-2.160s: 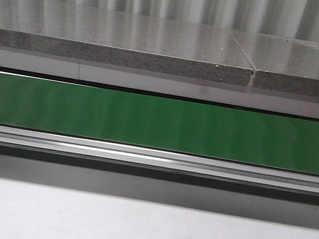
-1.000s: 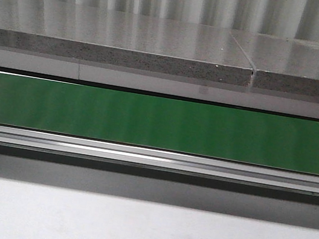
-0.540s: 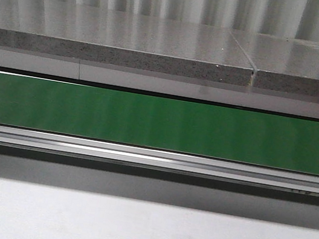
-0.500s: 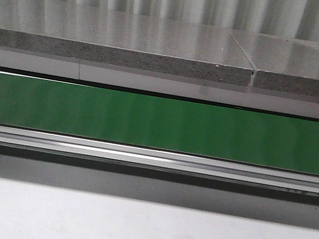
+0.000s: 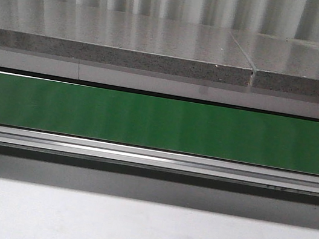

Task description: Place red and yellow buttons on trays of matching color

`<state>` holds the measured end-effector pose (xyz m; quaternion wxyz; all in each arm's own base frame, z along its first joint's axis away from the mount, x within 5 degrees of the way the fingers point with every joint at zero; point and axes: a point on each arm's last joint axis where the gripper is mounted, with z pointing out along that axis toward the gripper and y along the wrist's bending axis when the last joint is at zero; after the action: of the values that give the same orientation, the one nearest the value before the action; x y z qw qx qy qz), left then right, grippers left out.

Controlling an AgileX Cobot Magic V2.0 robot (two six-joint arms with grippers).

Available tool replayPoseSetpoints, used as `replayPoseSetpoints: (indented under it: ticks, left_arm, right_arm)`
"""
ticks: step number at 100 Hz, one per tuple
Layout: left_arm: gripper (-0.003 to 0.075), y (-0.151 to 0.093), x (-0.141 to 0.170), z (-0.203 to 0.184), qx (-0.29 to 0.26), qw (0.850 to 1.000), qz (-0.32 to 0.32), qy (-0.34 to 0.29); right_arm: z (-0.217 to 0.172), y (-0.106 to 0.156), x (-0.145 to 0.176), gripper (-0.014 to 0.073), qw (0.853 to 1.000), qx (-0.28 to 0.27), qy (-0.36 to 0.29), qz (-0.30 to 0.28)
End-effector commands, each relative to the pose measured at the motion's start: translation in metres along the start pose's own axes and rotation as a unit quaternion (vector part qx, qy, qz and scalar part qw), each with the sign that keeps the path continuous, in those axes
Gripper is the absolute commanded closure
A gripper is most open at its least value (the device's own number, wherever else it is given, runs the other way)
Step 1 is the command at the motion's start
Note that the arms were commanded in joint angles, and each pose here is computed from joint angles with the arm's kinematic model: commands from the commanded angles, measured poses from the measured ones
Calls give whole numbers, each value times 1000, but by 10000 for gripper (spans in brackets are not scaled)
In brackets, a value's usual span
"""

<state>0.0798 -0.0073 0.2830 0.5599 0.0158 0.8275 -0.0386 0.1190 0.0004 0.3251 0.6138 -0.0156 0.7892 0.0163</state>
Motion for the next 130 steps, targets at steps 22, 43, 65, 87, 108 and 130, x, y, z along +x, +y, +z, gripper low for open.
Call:
replayPoseSetpoints:
  ticks: [22,43,65,87,108,130]
  left_arm:
    - [741,-1,-14,-3,4,999,-3,-44]
    - [741,-1,-14,-3,4,999,-3,-44]
    - [741,-1,-14,-3,4,999,-3,-44]
    - [741,-1,-14,-3,4,999,-3,-44]
    - [741,-1,-15,-3,4,999,-3,-49]
    - [734,-1,-13,-2,4,999,-3,-45]
  right_arm:
    - [-9,4,-9,428,1000,-12,-13,-14]
    - [-9,4,-9,660,1000,-13,-11,-13]
    - [-9,4,-9,662,1000,-12,-12,-13]
    - [-9,4,-9,662,1000,-12,-12,-13]
    - [-9,4,-9,662,1000,-12,-12,-13]
    - [-9,4,-9,662,1000,-12,-12,-13]
